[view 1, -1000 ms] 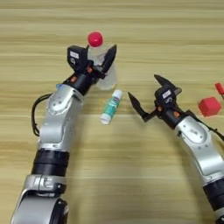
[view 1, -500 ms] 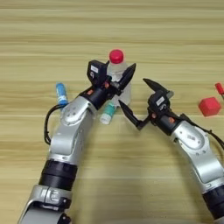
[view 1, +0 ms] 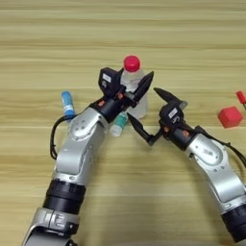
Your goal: Move the objects on the table
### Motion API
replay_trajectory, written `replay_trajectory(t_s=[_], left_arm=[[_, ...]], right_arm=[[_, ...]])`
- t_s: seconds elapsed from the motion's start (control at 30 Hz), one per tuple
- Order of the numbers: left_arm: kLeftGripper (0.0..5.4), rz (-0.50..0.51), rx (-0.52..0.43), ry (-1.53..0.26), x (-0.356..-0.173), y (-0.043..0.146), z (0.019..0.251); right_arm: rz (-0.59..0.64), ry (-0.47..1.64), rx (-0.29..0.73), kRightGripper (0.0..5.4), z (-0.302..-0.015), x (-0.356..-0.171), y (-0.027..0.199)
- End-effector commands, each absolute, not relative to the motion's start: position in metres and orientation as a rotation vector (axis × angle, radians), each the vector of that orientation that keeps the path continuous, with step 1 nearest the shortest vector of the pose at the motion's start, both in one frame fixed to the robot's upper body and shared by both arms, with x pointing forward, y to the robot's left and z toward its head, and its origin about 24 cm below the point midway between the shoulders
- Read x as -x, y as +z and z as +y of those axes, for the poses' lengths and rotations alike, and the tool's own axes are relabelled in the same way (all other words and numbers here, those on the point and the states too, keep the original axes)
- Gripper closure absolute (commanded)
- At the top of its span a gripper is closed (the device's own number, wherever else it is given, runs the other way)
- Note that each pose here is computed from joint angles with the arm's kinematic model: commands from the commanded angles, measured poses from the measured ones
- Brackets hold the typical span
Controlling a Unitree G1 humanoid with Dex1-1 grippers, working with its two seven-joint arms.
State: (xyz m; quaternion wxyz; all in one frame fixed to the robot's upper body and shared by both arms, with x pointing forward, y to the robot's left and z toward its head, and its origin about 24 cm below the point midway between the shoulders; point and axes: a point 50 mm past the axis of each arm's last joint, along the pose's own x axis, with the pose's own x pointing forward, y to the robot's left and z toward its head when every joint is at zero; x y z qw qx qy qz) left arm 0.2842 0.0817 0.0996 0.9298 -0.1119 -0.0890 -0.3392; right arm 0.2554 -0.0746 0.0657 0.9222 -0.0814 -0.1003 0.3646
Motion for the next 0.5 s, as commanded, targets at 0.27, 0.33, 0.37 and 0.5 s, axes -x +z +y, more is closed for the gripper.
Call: replay_trajectory(t_s=[0.27,0.33,0.37,0.5], left_arm=[[2.36,-0.213,0.268,-0.773,-0.272,0.112,0.070],[2.36,-0.201,0.269,-0.776,-0.272,0.110,0.068],[2.36,-0.198,0.269,-0.778,-0.271,0.109,0.068],[2.36,-0.179,0.274,-0.798,-0.268,0.104,0.062]], right_arm=[[-0.209,0.738,0.182,0.00,-0.073,-0.258,0.066],[-0.210,0.738,0.181,0.00,-0.073,-0.258,0.066],[-0.210,0.738,0.181,0.00,-0.072,-0.258,0.066],[-0.209,0.742,0.180,0.00,-0.071,-0.257,0.066]])
